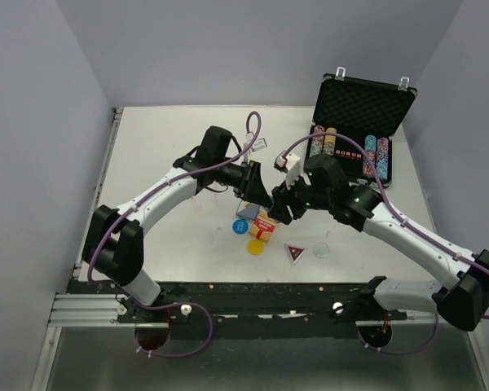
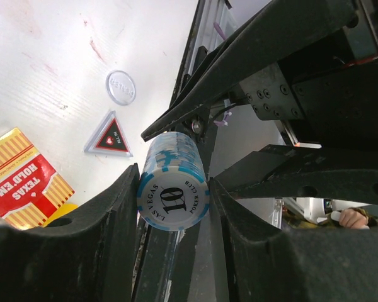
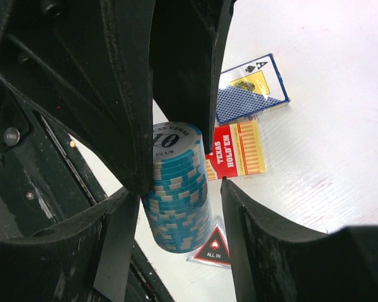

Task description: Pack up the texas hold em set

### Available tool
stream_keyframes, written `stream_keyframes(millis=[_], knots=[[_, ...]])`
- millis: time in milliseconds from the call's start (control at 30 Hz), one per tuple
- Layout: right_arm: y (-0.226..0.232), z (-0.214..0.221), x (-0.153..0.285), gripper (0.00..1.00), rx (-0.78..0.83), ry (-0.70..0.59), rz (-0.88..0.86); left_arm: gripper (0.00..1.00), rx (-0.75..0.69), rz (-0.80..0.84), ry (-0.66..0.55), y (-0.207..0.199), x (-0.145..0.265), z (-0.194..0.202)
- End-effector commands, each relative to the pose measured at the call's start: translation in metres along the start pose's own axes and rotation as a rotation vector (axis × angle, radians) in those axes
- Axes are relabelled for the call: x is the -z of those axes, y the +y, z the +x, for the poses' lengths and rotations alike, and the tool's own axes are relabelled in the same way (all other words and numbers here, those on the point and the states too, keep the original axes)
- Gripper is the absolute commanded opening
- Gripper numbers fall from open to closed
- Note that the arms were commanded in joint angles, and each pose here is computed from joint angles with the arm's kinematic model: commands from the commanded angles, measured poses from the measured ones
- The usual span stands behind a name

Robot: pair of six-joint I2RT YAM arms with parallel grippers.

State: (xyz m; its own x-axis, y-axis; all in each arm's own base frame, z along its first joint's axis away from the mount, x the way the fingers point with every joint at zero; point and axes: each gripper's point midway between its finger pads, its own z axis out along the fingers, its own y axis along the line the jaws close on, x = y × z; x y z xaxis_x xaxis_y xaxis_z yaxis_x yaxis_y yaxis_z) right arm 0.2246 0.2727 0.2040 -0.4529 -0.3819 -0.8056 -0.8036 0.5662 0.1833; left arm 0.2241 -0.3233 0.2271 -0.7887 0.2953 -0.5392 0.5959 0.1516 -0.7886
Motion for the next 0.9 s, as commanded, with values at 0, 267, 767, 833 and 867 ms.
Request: stream_keyframes(millis=[0, 267, 767, 833, 867], knots=[[-0.008, 0.003, -0.003, 0.62, 0.028, -0.001, 0.06, 0.0, -0.035, 0.086, 0.002, -0.018, 0.003, -0.002], [-0.011, 0.005, -0.006, 0.33, 0.032, 0.002, 0.085, 0.0, -0.041, 0.085, -0.003, -0.02, 0.004, -0.003], [-0.051, 0.003, -0.011, 0.01, -0.091, -0.044, 0.331, 0.92, -0.138, -0.145, -0.127, 0.0, 0.025, -0.021], [-0.06, 0.005, -0.009, 0.01, -0.106, -0.046, 0.373, 0.93, -0.146, -0.202, -0.171, 0.006, 0.034, -0.028], [-0.065, 0.005, -0.007, 0.01, -0.116, -0.046, 0.396, 0.94, -0.15, -0.239, -0.197, 0.01, 0.04, -0.032]])
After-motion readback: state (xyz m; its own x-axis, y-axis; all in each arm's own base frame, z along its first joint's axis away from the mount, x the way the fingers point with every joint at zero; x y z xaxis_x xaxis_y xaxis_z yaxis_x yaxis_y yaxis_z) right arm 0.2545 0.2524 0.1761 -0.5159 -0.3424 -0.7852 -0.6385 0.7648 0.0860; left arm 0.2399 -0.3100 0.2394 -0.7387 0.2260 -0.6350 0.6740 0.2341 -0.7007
